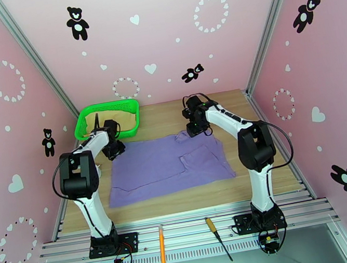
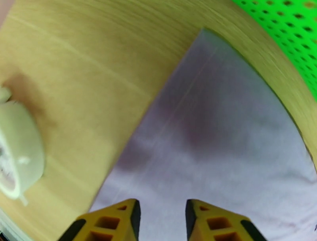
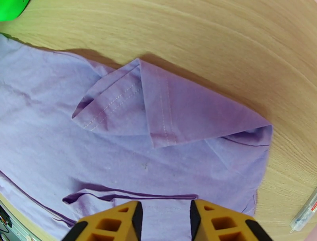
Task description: Fold and stack the mixed laundry pile
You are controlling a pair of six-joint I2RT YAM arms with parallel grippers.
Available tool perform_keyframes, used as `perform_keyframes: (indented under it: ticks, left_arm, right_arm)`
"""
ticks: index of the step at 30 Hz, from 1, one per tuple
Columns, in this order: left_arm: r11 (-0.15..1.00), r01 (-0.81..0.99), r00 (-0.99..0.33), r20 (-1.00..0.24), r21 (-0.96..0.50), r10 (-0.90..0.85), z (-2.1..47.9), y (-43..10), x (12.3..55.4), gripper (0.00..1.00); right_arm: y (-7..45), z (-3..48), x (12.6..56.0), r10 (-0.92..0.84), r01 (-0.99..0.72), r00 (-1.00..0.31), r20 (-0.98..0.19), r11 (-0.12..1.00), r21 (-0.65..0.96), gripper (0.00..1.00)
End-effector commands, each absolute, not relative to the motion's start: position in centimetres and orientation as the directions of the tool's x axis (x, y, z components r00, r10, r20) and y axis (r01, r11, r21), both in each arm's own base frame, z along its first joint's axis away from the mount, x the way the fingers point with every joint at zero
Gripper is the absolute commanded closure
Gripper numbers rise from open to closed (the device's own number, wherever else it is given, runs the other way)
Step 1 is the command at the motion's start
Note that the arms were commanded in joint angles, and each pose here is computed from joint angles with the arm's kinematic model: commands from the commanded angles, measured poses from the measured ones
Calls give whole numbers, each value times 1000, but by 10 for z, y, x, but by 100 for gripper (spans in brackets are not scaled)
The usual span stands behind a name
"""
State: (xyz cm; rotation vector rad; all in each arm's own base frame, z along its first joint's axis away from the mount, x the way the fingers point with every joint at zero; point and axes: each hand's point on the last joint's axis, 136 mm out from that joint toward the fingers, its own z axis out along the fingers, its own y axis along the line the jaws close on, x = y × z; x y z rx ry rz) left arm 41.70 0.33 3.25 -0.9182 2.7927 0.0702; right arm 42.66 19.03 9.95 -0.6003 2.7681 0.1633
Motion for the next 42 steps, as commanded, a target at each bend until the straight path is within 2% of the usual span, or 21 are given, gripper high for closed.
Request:
perform_keyframes:
  ticks: [1,5,11,20,28,32,36,42]
  left_arm:
    - [803,-590,-757,-286,-85,-587,42,13,448,61]
    - [804,-590,-738,-352,-78,-576,50,22,458,56]
    - [820,-563,-740,-378,-104,-557,54,19,471,48]
    - [814,-576,-750,-350,-72,-562,27,29,477,49]
    - [812,-581,-762,-314,-56,-567,10,29,478,56]
    - [815,-576,-770,-293,-65,-567,12,25,478,68]
    - [819,-560,-745,-358,-125,-563,42,23,483,63]
    - [811,-556,-665,-489,-179,-564,116,30,488,57]
  right_arm:
    - [194,96,420,-396,-430,-871,-290,900,64,62]
    - [195,91,415,-386,-420,-879,-279,905,70,62]
    - [198,85,409,-375,-407,-888,-268,910,78,62]
    - [195,84,402,-369,-398,-894,-256,915,70,62]
    - [191,83,397,-363,-390,-897,-251,919,64,62]
    - [190,83,395,-363,-388,-898,-250,920,61,62]
    - [190,84,395,-363,-390,-896,-254,919,63,63]
    - [192,82,393,-366,-395,-894,-257,916,69,63]
